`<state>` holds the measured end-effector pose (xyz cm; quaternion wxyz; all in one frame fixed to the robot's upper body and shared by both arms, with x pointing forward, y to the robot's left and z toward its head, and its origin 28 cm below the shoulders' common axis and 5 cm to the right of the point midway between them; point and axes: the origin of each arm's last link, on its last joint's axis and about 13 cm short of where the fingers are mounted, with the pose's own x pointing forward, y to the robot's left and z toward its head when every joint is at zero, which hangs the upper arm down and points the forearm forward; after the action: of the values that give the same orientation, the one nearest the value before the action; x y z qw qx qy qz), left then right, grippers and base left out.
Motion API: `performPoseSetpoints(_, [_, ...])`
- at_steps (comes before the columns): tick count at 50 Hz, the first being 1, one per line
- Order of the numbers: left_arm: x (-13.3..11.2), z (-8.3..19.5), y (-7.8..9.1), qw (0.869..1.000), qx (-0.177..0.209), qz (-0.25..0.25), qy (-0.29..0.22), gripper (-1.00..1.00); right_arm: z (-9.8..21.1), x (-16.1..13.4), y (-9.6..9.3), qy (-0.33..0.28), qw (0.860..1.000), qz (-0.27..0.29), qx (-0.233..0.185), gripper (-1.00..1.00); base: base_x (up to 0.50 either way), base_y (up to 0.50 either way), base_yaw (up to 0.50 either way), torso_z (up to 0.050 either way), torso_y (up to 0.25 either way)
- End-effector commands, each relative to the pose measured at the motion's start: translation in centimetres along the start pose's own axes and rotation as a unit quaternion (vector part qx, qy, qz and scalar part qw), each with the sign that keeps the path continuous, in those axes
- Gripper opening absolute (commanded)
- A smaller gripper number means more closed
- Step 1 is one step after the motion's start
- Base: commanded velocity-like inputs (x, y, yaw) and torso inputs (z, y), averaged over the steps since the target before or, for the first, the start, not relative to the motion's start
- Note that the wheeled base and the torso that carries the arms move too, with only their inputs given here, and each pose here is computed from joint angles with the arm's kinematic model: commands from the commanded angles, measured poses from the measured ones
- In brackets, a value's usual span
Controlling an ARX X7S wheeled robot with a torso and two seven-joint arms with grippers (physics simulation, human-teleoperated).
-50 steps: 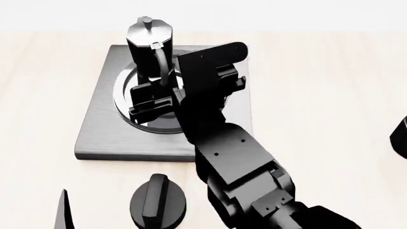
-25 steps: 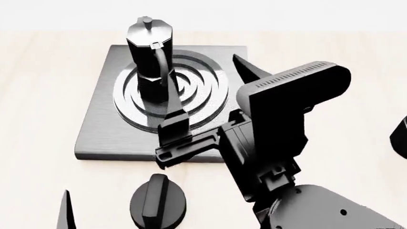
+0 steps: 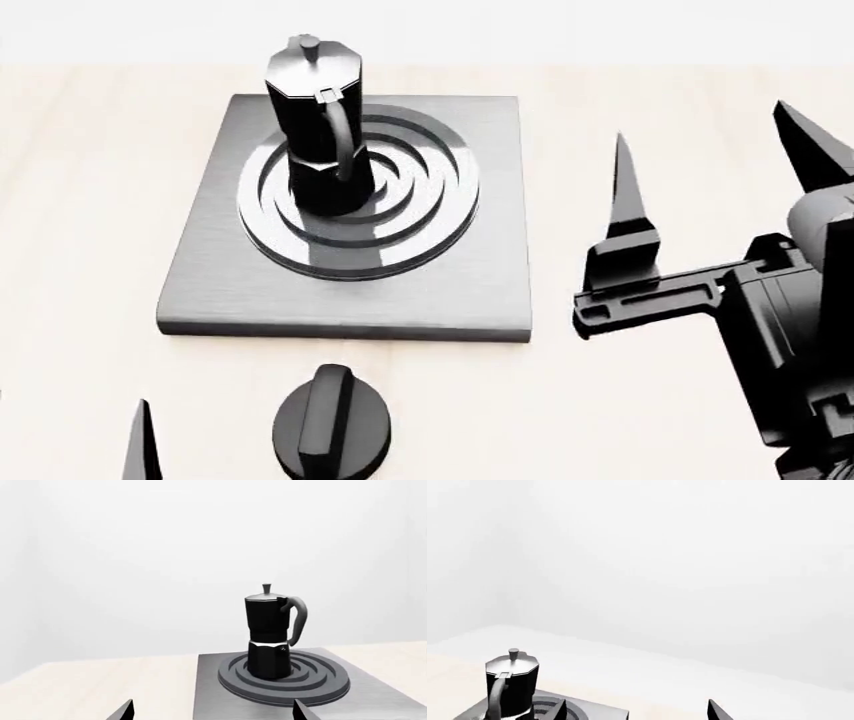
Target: Put both moka pots on the stove.
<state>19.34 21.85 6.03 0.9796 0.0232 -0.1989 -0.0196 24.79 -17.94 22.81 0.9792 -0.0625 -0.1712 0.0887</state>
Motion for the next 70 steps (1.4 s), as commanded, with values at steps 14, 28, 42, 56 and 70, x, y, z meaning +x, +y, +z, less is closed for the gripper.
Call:
performPoseSetpoints(14, [0.0, -0.1, -0.1, 1.0, 0.001, -0.002, 0.002, 1.0, 0.5, -4.3, -7.2, 0.056, 0.994, -0.084, -0.053, 1.0, 0.0, 0.0, 0.0, 0.0, 0.0])
performPoseSetpoints(28, [0.0, -0.4, -0.1, 1.0, 0.0, -0.002, 0.002, 1.0, 0.2, -4.2, -10.8, 0.116, 0.984, -0.127, -0.052, 1.0, 0.0, 0.0, 0.0, 0.0, 0.0])
performPoseSetpoints(42, [0.0, -0.3, 0.0, 1.0, 0.001, 0.001, 0.003, 1.0, -0.2, -2.7, -13.8, 0.144, 0.974, -0.167, -0.056, 1.0, 0.0, 0.0, 0.0, 0.0, 0.0])
performPoseSetpoints(56, [0.0, -0.3, 0.0, 1.0, 0.0, 0.002, 0.001, 1.0, 0.0, -2.2, -15.9, 0.211, 0.967, -0.13, -0.059, 1.0, 0.0, 0.0, 0.0, 0.0, 0.0])
performPoseSetpoints(70, [0.0, -0.3, 0.0, 1.0, 0.001, 0.001, 0.002, 1.0, -1.3, -2.0, -17.7, 0.269, 0.954, -0.129, -0.023, 1.0, 0.0, 0.0, 0.0, 0.0, 0.0])
